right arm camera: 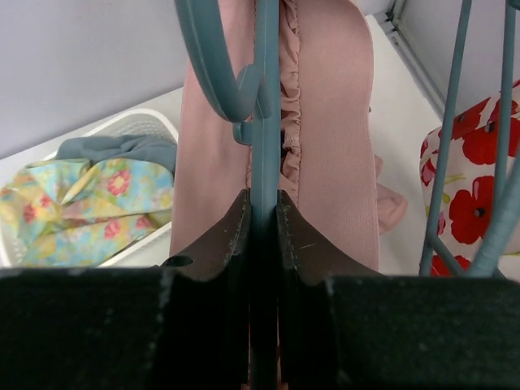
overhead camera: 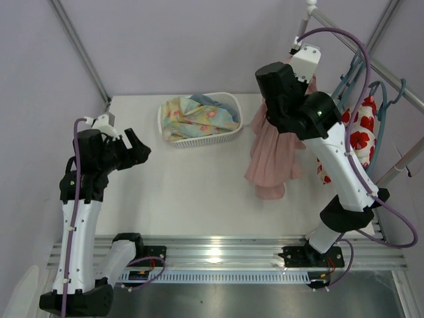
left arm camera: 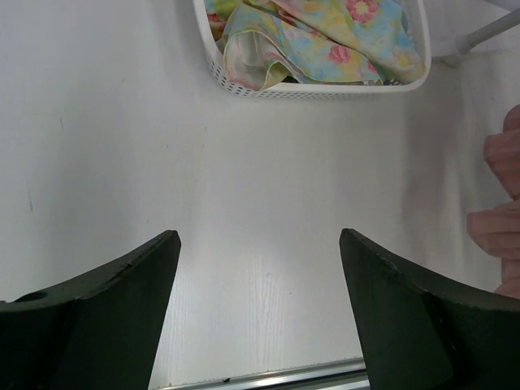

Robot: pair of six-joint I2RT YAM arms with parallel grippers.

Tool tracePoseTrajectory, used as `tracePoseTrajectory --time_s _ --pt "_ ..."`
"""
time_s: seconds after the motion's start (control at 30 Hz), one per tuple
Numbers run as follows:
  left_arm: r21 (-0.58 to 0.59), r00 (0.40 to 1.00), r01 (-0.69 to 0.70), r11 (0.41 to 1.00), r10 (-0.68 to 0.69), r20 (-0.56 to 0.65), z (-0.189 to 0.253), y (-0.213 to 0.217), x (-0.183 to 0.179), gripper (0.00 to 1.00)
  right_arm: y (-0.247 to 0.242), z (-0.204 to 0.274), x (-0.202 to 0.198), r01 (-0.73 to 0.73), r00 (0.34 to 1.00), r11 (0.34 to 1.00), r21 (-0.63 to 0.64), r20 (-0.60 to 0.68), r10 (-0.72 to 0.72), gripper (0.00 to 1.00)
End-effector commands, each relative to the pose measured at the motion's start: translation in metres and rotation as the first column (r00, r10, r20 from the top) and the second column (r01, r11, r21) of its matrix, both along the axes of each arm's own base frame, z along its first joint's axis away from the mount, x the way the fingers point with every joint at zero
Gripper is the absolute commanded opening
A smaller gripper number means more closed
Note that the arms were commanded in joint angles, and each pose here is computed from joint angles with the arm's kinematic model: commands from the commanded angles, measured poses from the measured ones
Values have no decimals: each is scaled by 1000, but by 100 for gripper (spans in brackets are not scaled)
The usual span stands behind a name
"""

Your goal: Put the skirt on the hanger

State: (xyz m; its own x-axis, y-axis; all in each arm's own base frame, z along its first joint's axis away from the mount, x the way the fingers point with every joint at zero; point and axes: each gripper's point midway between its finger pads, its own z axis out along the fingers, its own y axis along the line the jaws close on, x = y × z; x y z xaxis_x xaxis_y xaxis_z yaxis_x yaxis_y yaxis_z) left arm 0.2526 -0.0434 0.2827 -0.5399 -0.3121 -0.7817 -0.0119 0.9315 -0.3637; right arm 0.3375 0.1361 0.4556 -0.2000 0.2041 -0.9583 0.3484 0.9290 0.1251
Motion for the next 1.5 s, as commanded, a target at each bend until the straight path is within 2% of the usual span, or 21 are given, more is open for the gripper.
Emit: tracePoseTrajectory --time_s 0.0,0.13,0.23,0.33,0.4,0.43,0.5,0.63,0.67,0.77,0.93,0.97,1.0,1.03,1.07,1.1,1.17,1.27,1.47 --pt "34 997 11 999 -13 72 20 1 9 86 -18 13 10 98 994 995 12 51 -99 0" --pt "36 998 36 999 -38 58 16 -5 10 86 -29 23 26 159 983 987 1 92 -159 0" --pt "41 998 41 998 -42 42 8 -6 10 86 -40 35 33 238 964 970 -55 137 -229 0" --pt "38 999 43 998 -44 29 2 -7 10 86 -48 53 32 295 943 953 -72 184 -278 0" --pt "41 999 43 998 -44 16 -2 -7 11 86 -52 67 30 365 909 930 -53 235 -343 0" --pt "44 999 43 998 -44 15 -3 -7 11 86 -54 71 27 386 910 912 -140 221 -351 0" --pt "48 999 37 998 -37 7 -3 -5 14 86 -59 84 22 458 881 869 -189 226 -415 0" --pt "49 1000 27 998 -27 0 1 -4 17 86 -56 107 29 444 874 887 -129 282 -396 0" --pt "50 1000 22 999 -22 9 6 -3 18 85 -50 98 39 426 892 883 -199 255 -373 0" --pt "47 1000 1 999 -1 5 8 -1 17 85 -58 97 49 451 882 867 -210 253 -398 0" --pt "57 999 -45 997 45 9 14 6 15 85 -65 90 55 450 877 879 -161 265 -401 0" --pt "59 999 -54 997 54 5 13 8 14 85 -64 83 55 423 895 885 -195 241 -375 0" --pt "56 998 -62 997 61 8 14 8 13 85 -61 80 56 415 890 902 -119 262 -374 0" --pt "48 998 -67 997 66 9 15 8 12 85 -63 79 53 403 893 910 -98 261 -367 0" --pt "43 998 -65 997 64 11 15 7 13 85 -59 66 54 357 921 923 -142 220 -322 0" --pt "36 998 -67 997 67 7 14 6 13 85 -56 61 57 347 917 936 -63 233 -324 0" --pt "34 998 -67 997 66 8 14 6 12 85 -53 47 61 288 942 956 -61 197 -272 0" --pt "51 998 -67 996 68 -1 12 8 11 84 -62 24 73 283 951 958 -44 143 -275 0" --pt "91 998 -63 994 64 -1 11 12 11 85 -83 22 90 334 935 941 -57 148 -323 0"
